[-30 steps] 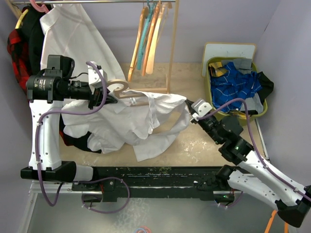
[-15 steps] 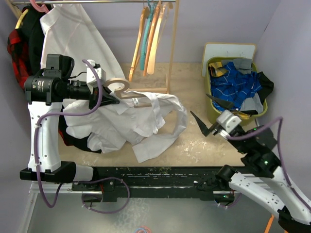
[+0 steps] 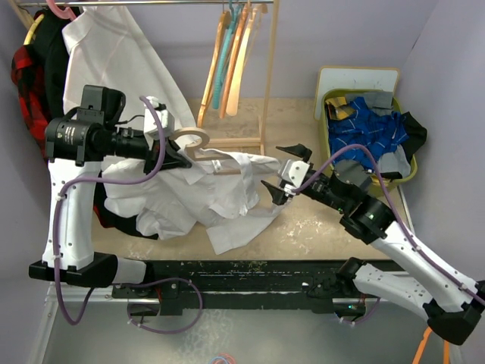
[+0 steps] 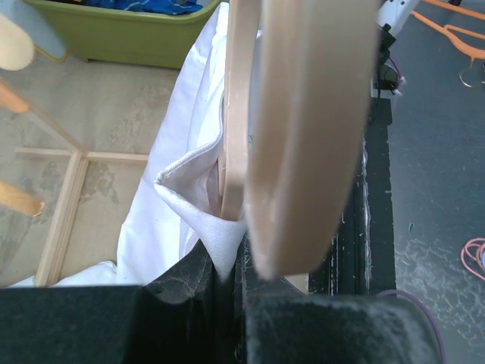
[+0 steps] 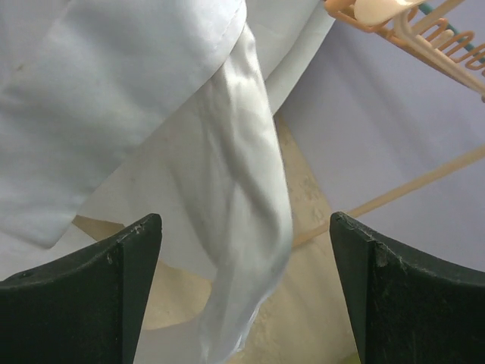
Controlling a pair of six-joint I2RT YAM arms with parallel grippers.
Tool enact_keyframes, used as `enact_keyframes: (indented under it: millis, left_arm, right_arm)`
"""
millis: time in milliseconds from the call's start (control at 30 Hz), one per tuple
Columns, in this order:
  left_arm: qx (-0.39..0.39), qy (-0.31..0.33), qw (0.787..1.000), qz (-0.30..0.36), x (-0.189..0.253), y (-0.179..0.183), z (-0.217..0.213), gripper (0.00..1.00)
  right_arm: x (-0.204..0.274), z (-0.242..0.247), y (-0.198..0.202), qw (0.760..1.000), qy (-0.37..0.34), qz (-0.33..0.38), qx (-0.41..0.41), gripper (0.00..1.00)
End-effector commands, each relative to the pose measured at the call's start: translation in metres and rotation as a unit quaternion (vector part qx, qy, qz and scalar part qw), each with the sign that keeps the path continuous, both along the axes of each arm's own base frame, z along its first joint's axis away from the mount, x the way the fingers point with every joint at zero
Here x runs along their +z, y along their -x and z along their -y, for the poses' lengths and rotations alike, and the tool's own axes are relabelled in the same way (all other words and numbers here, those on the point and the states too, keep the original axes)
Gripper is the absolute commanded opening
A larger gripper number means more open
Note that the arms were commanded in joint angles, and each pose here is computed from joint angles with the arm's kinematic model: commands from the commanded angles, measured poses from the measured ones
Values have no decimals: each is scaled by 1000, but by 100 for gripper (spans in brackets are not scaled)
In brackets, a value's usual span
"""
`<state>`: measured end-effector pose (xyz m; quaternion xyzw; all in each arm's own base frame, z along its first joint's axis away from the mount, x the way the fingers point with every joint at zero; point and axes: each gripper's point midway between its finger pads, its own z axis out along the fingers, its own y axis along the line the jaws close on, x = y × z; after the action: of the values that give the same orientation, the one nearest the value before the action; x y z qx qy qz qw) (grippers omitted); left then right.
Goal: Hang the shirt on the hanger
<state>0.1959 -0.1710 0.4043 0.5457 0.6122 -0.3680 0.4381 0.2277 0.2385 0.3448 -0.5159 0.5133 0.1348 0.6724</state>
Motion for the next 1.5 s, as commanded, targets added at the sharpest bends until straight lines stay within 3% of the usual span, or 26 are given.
enact_keyframes:
  millis: [0,67,200,233,467,600,733,900,1033,1200,1333,1400,1467]
  left_arm:
    - [-21,0,1000,6,-2,7,7,0]
    - [-26,-5,1000,4,-8,6,8,0]
    - [-29,-12,999,13,-13,1,8,0]
    - [-29,-14,999,17,-13,-1,8,0]
    - [-40,0,999,21,-8,-7,15,0]
    - [-48,9,999,18,-6,-8,18,0]
    - [-47,9,999,19,-6,-8,18,0]
    - [-42,4,999,21,-6,-8,17,0]
    - [-43,6,999,23,-6,-7,17,0]
    - [-47,11,999,22,-5,-7,18,0]
    - [-47,12,999,21,-5,-7,18,0]
    - [-46,10,999,21,-6,-7,18,0]
    - [-46,9,999,22,-6,-7,18,0]
  right_arm:
    - [29,-14,2,998,-25,47,36,87]
    - [26,-25,8,997,-25,31,69,75]
    - [13,-38,14,994,-9,9,107,9]
    - [12,-39,15,994,-9,8,113,0]
    - [26,-50,42,982,-34,-41,180,0]
    - [28,-58,41,979,-42,-66,190,12]
    - [25,-66,35,977,-38,-77,194,13]
    - [28,-76,32,974,-44,-81,208,13]
    - [30,-81,31,971,-48,-81,218,0]
    - [32,-90,30,966,-68,-94,232,0]
    - [35,-95,27,964,-76,-95,236,11]
    - [32,-97,28,962,-75,-104,242,12]
    - [28,-99,32,958,-70,-112,253,0]
